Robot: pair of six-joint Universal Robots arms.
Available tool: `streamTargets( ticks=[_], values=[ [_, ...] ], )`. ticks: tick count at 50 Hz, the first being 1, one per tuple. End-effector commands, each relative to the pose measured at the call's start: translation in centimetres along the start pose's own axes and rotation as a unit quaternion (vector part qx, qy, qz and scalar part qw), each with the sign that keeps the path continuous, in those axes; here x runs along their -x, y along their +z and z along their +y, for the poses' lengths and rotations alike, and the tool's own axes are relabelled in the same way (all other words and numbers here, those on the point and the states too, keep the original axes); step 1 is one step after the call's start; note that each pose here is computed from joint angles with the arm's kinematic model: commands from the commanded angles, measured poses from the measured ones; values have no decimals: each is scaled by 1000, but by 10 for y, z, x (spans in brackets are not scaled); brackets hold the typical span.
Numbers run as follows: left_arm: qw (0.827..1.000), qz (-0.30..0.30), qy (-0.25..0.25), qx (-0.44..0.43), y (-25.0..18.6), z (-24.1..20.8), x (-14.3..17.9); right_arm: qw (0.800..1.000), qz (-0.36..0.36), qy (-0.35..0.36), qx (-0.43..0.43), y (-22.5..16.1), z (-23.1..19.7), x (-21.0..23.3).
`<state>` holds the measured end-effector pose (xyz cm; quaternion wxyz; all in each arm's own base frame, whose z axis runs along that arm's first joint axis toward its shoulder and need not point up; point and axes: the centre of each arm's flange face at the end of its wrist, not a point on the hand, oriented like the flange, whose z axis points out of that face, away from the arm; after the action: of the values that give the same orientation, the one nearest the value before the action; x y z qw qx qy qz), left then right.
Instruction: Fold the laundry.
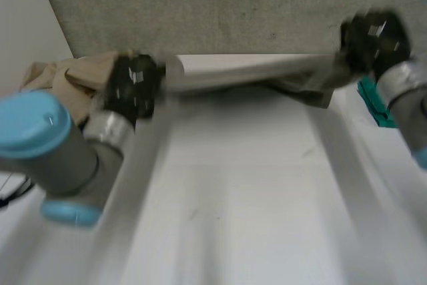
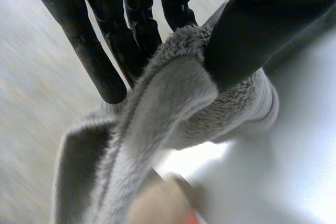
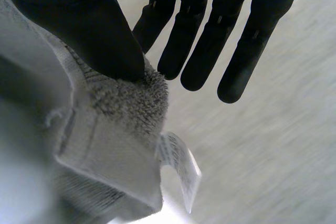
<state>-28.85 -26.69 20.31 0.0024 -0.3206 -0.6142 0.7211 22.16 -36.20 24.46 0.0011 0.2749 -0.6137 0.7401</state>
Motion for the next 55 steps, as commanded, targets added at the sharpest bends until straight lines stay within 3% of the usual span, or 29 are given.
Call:
streamTargets(
  ticks=[1, 7, 14, 18, 23, 27, 55],
  values=[
    [994, 53, 1, 92, -42, 47, -28, 990, -92, 18, 108, -48, 51, 42],
    [991, 68, 9, 119, -53, 47, -28, 984, -116, -1, 133, -64, 65, 52],
    [992, 39, -10, 117, -57, 18, 15, 984, -114, -2, 137, -64, 65, 51],
    [987, 59, -57, 136, -59, 25, 25, 984, -112, -1, 139, -64, 65, 51],
    [965, 74, -148, 203, -72, 45, 28, 984, -109, -1, 138, -63, 65, 50],
    [956, 62, -171, 230, -77, 57, 33, 985, -107, -2, 138, -62, 64, 49],
    [951, 61, -175, 247, -31, 108, 27, 986, -77, -3, 146, -57, 71, 28]
  ],
)
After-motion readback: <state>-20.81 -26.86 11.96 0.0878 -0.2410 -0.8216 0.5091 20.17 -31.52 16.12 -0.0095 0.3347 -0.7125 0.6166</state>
